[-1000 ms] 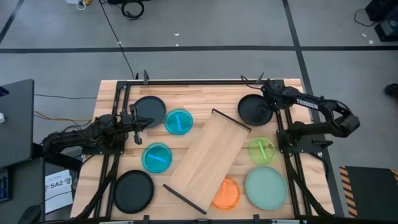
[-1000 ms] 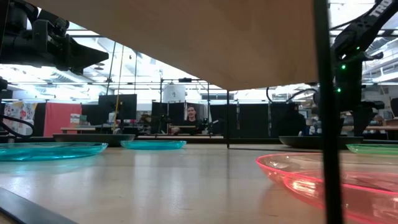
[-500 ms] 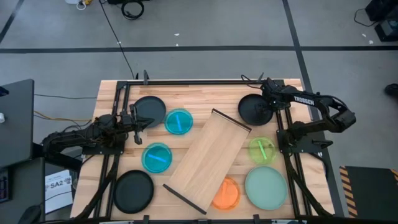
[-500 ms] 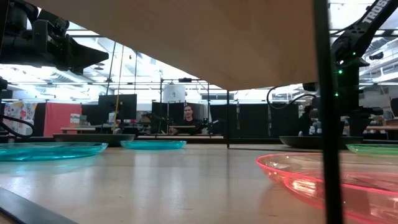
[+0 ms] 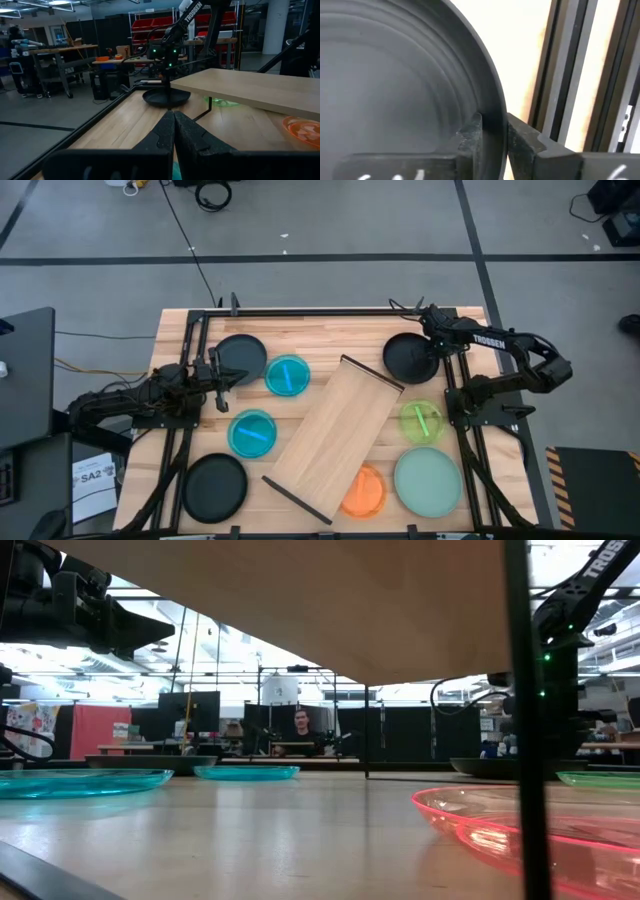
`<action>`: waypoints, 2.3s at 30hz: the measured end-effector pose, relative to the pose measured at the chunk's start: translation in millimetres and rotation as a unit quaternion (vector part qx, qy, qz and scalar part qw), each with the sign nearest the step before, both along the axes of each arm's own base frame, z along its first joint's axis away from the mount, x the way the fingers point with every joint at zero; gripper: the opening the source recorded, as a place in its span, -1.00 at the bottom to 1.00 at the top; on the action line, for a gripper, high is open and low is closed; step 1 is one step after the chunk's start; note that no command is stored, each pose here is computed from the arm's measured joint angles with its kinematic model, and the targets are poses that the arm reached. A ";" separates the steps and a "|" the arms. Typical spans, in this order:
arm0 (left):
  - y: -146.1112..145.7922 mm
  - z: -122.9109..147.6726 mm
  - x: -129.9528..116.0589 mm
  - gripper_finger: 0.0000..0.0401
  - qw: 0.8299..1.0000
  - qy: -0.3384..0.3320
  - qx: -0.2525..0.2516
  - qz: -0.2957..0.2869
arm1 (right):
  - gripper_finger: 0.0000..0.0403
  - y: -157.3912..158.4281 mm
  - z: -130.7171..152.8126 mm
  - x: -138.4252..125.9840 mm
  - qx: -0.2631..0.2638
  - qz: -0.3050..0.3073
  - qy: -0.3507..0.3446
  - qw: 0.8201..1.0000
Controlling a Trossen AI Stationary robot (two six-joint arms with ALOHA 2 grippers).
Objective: Place and stack plates onto a shelf
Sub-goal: Put the top right black plate on the shelf
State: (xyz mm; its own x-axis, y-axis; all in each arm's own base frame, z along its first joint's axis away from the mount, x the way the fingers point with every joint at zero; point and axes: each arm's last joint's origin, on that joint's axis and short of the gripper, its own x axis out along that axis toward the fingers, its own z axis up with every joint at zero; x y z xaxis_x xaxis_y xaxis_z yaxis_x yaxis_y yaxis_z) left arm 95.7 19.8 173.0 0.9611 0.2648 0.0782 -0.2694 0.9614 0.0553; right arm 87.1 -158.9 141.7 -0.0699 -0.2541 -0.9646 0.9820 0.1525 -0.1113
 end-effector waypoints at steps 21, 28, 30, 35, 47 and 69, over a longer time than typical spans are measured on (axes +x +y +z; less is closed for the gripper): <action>0.0 -0.1 0.0 -0.94 1.000 0.000 0.000 0.000 | -0.77 1.2 4.5 0.4 -0.009 0.001 -0.021 1.000; 0.0 0.0 0.0 -0.94 1.000 0.000 0.000 0.000 | -0.78 4.2 12.9 -0.7 -0.028 0.006 -0.042 0.999; 0.0 0.0 0.0 -0.94 1.000 0.000 0.000 0.000 | -0.79 5.3 16.2 -1.0 -0.034 0.008 -0.052 0.998; 0.0 0.0 0.0 -0.94 1.000 0.000 0.000 0.000 | -0.88 8.4 26.0 -2.4 -0.060 0.011 -0.074 0.995; 0.0 0.0 0.0 -0.94 1.000 0.000 0.000 0.000 | -0.93 16.1 50.7 -7.4 -0.135 0.012 -0.108 0.985; 0.0 0.0 0.0 -0.94 1.000 0.000 0.000 0.000 | -0.93 9.7 107.2 -3.5 -0.220 -0.063 -0.207 0.951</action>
State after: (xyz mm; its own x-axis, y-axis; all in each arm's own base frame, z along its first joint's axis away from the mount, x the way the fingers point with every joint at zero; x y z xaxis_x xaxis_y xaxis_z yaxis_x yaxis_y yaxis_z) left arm 95.7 19.8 173.1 0.9611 0.2648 0.0783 -0.2694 0.9614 0.0553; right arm 83.6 -149.2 248.9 0.2367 -0.6551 -0.7175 0.9627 0.0587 0.2639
